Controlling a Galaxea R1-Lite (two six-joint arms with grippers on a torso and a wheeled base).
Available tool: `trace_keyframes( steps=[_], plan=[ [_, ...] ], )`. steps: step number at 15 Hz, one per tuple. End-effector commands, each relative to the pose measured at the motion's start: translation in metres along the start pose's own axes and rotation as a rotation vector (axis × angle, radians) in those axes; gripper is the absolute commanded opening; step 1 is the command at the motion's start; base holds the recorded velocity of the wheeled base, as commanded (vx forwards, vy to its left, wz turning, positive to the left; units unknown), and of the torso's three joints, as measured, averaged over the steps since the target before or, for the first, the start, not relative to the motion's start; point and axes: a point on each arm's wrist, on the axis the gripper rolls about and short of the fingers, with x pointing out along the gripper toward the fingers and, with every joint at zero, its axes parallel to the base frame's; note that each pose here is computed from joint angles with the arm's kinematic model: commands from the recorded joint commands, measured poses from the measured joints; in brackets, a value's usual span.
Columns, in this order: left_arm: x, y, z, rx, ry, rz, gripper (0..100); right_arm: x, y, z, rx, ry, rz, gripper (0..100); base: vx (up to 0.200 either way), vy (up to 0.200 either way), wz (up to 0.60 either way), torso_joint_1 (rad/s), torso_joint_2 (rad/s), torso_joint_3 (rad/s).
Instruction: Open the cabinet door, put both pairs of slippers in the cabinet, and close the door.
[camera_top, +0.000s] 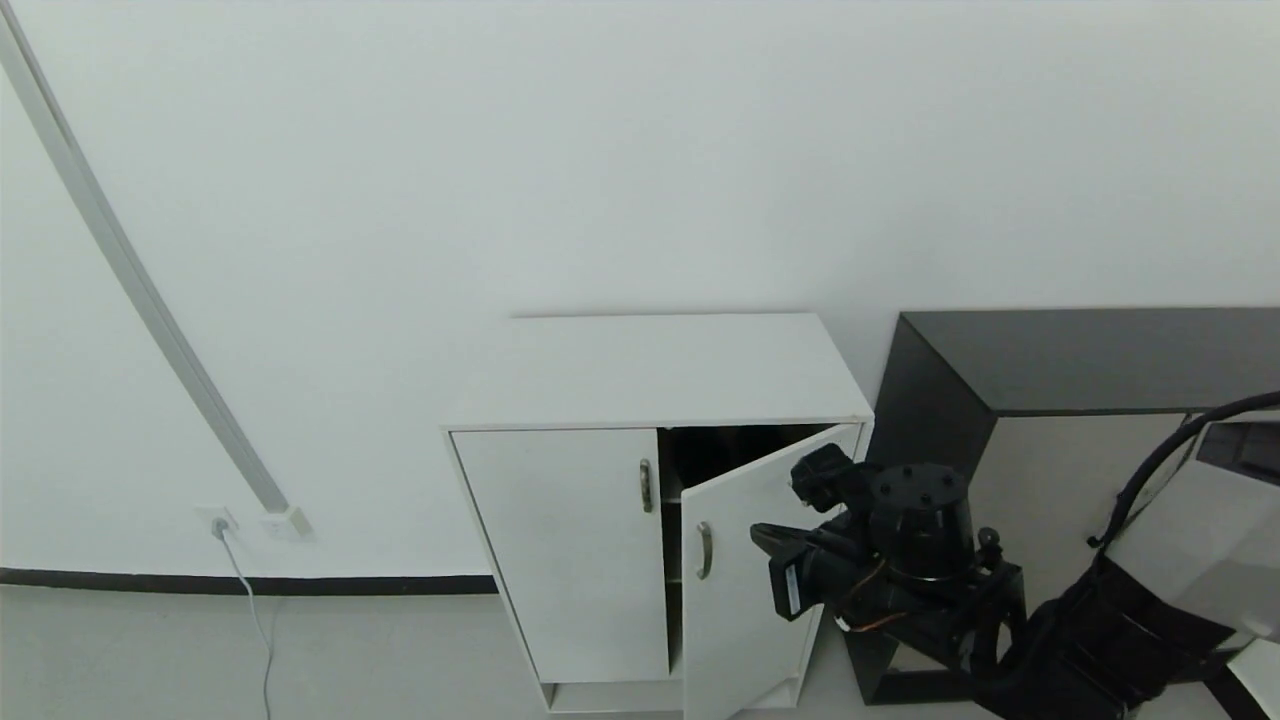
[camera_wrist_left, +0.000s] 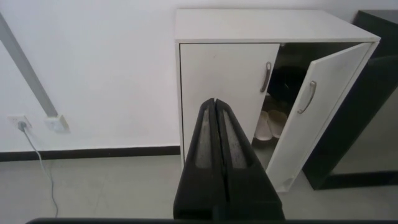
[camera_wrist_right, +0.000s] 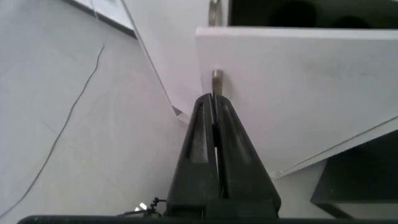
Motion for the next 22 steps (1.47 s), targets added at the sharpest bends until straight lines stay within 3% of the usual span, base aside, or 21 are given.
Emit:
trace_keyframes(
  steps=[1, 7, 15, 22],
  plan=[
    [0.0, 0.0, 0.0, 0.0, 0.0, 0.0, 0, -0.014, -0.001, -0.021, -0.007, 0.059, 0.007, 0, 0.0, 0.0, 0.0, 0.0, 0.0, 0.0],
    [0.0, 0.0, 0.0, 0.001, 0.0, 0.0, 0, -0.032, -0.002, -0.042, -0.006, 0.084, 0.013, 0, 0.167, 0.0, 0.0, -0.001, 0.0, 0.0],
    [0.0, 0.0, 0.0, -0.003, 0.001, 0.0, 0, 0.01, -0.013, -0.065, 0.01, 0.086, -0.015, 0, 0.0, 0.0, 0.0, 0.0, 0.0, 0.0],
    [0.0, 0.0, 0.0, -0.003, -0.002, 0.0, 0, 0.043, -0.018, -0.068, 0.014, 0.05, -0.028, 0, 0.0, 0.0, 0.0, 0.0, 0.0, 0.0]
  ],
)
